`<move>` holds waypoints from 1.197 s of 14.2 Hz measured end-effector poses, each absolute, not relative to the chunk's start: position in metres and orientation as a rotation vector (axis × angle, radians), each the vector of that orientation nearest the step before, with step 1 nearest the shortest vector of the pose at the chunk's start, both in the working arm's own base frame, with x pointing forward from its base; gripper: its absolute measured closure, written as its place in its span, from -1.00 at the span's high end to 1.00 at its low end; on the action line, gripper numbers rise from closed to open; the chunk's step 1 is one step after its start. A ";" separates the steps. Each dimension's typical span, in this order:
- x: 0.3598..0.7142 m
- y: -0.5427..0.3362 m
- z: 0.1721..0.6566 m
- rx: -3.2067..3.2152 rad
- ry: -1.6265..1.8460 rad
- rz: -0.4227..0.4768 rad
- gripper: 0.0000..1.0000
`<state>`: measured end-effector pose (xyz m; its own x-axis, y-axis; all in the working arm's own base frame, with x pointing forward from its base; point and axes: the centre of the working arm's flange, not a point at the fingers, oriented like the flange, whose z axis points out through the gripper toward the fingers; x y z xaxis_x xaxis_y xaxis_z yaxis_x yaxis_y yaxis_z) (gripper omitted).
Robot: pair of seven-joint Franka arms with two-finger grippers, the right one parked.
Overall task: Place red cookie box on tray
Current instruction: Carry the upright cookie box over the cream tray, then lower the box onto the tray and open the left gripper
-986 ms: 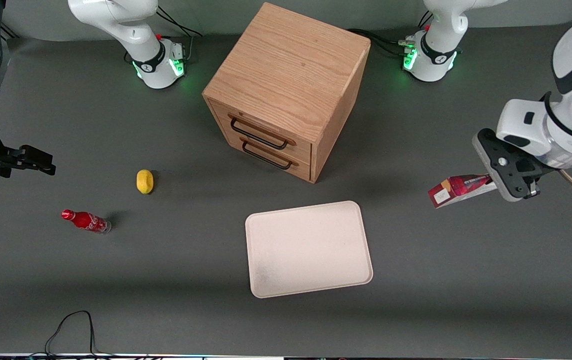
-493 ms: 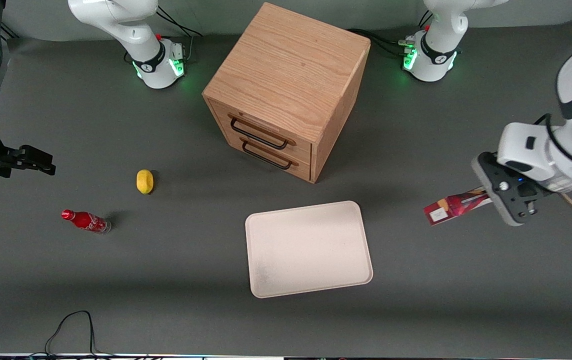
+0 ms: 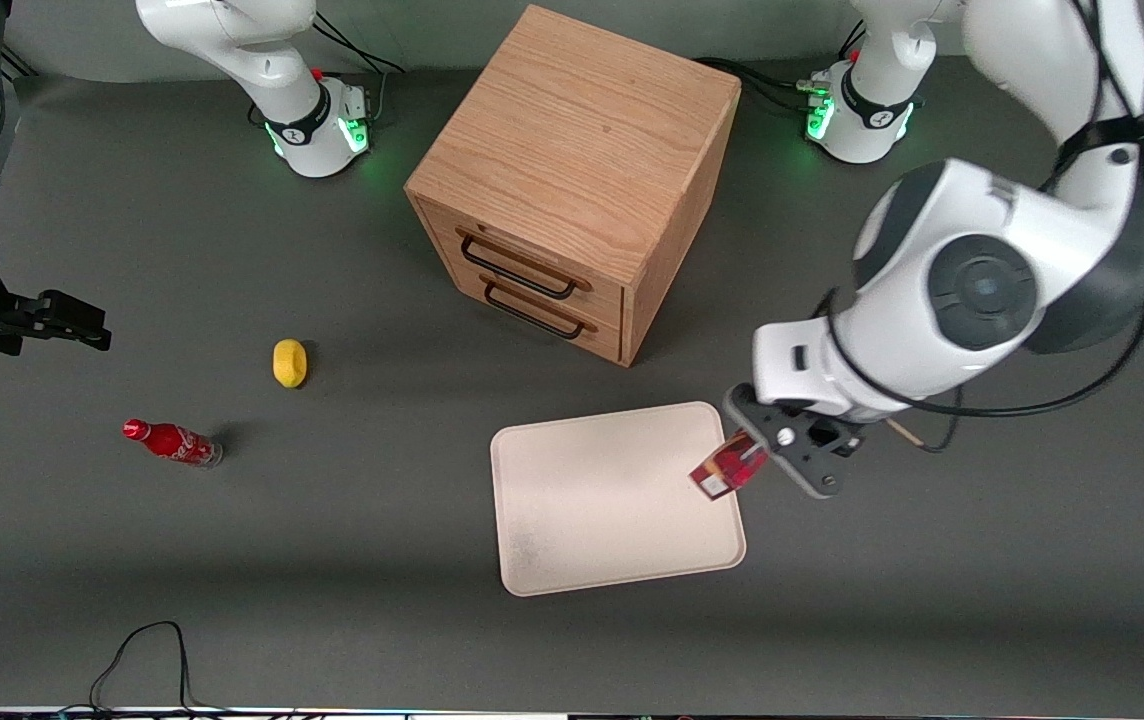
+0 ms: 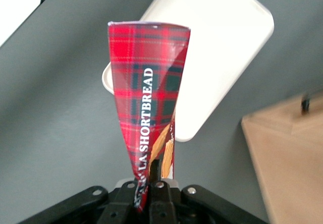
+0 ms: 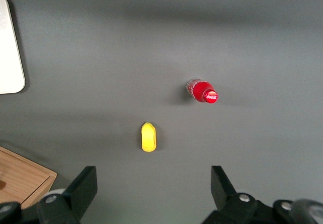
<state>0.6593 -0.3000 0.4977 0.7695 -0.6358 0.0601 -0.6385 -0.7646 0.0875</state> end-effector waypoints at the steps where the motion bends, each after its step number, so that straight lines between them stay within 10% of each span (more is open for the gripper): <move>1: 0.659 -0.314 0.490 2.901 -0.872 0.050 -0.93; 10: 0.685 -0.331 0.397 2.998 0.173 -0.026 -0.93; 17: 0.697 -0.320 0.306 3.033 0.328 -0.061 -0.93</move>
<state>0.6971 -0.3199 0.3061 0.9762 0.2112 -0.0492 0.2148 -0.9729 0.0854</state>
